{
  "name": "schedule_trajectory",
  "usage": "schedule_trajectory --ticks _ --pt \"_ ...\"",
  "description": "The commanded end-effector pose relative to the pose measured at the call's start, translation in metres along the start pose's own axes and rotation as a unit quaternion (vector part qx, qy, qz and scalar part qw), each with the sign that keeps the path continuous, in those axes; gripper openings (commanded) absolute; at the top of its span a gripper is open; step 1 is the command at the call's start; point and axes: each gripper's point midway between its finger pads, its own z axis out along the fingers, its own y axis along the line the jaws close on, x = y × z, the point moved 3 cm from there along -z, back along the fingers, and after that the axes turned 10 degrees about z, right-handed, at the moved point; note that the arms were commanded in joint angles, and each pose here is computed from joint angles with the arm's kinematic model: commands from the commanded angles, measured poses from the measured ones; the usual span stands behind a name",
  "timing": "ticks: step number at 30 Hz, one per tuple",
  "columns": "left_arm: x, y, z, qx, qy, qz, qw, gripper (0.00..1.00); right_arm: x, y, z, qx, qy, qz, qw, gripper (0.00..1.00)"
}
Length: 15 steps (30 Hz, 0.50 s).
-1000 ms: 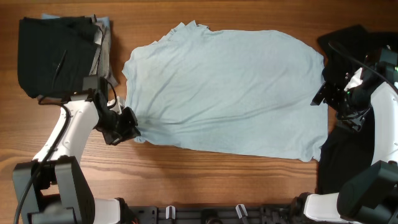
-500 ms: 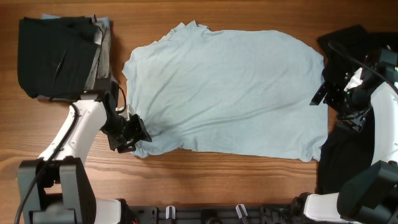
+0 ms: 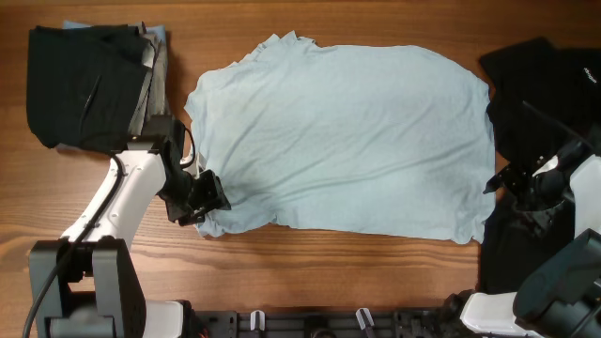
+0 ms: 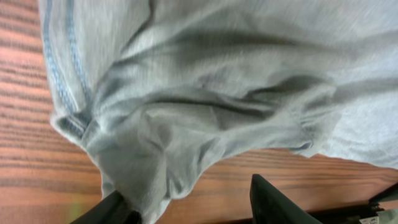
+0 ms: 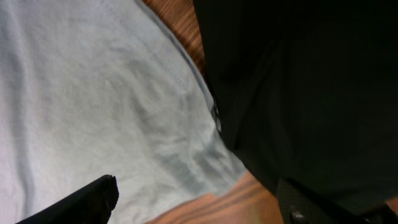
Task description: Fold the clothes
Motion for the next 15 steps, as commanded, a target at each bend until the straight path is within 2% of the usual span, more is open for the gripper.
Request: schedule_trajectory --ticks 1,3,5,7,8,15 --pt "-0.007 -0.002 -0.005 -0.003 -0.021 0.017 1.000 0.55 0.019 0.011 0.018 -0.048 0.040 -0.002 0.998 0.83" --pt "-0.007 -0.002 -0.005 -0.003 -0.021 0.016 1.000 0.56 0.022 0.006 0.030 -0.043 0.039 0.000 0.998 0.76" --pt "-0.006 -0.002 -0.005 -0.003 -0.020 0.016 1.000 0.56 0.019 -0.011 0.043 -0.008 0.021 0.060 0.998 0.54" --pt "-0.006 -0.002 -0.005 -0.004 -0.019 0.016 1.000 0.56 0.014 -0.018 0.045 -0.001 0.011 0.089 0.996 0.11" --pt "-0.006 -0.002 -0.005 -0.004 -0.019 0.016 1.000 0.55 0.012 -0.020 0.045 -0.003 0.009 0.099 0.995 0.05" --pt "-0.006 -0.002 -0.005 -0.004 -0.019 0.016 1.000 0.56 0.010 -0.036 0.048 0.015 0.005 0.128 0.992 0.04"
